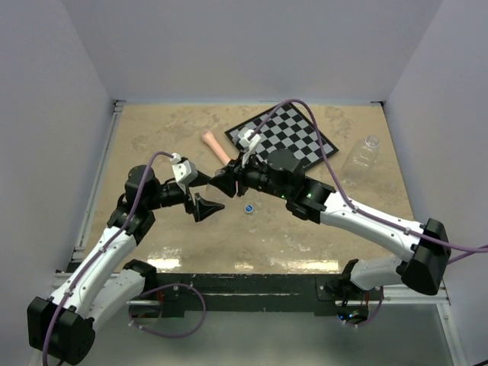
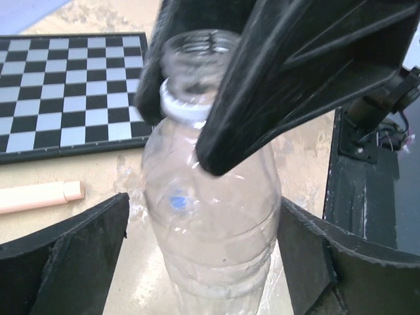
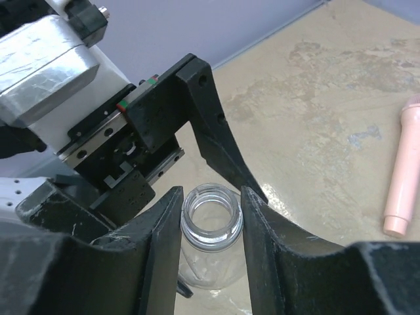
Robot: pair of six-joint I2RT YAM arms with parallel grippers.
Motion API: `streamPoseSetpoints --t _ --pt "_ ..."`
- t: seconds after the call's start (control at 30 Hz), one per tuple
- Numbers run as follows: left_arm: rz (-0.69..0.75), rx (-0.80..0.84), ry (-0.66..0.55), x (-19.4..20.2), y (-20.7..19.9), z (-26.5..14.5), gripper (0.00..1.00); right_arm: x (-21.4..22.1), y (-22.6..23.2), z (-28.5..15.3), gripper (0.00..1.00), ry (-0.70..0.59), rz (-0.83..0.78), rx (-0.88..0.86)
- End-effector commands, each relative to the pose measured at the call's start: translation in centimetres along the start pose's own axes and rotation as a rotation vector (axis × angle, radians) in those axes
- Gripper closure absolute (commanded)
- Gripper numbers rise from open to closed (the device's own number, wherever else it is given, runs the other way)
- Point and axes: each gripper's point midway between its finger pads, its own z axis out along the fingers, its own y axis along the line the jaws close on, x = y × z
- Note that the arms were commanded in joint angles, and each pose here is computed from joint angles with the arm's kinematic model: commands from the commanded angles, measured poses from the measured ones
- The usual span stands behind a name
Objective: Screw on the bottle caps
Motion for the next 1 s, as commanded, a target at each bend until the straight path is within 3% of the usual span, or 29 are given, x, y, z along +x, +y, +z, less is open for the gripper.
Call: streamPoseSetpoints --t 0.0,0.23,0.53,0.8,0.97 --pt "0.101 -0.013 -0.079 -2.2 0.1 -0.1 0.02 -5.6 2.1 -2.6 0.87 -0.213 0.059 -0.052" --pt "0.083 0.028 -0.131 -2.8 -0.8 0.0 0.0 -7.4 2.5 -5.0 0.91 -0.331 0.126 -0.062" --pt "0.094 0.076 -0.158 -2.9 -1.7 -0.1 0.05 -7.2 3.0 -5.1 0.9 -0.338 0.149 -0.092" --pt "0.082 0.094 -0.147 -2.6 -1.8 0.1 0.14 -7.0 3.3 -4.7 0.9 -0.327 0.146 -0.111" --pt "0.074 0.096 -0.139 -2.5 -1.9 0.1 0.28 -6.4 3.3 -4.3 0.88 -0.31 0.148 -0.121"
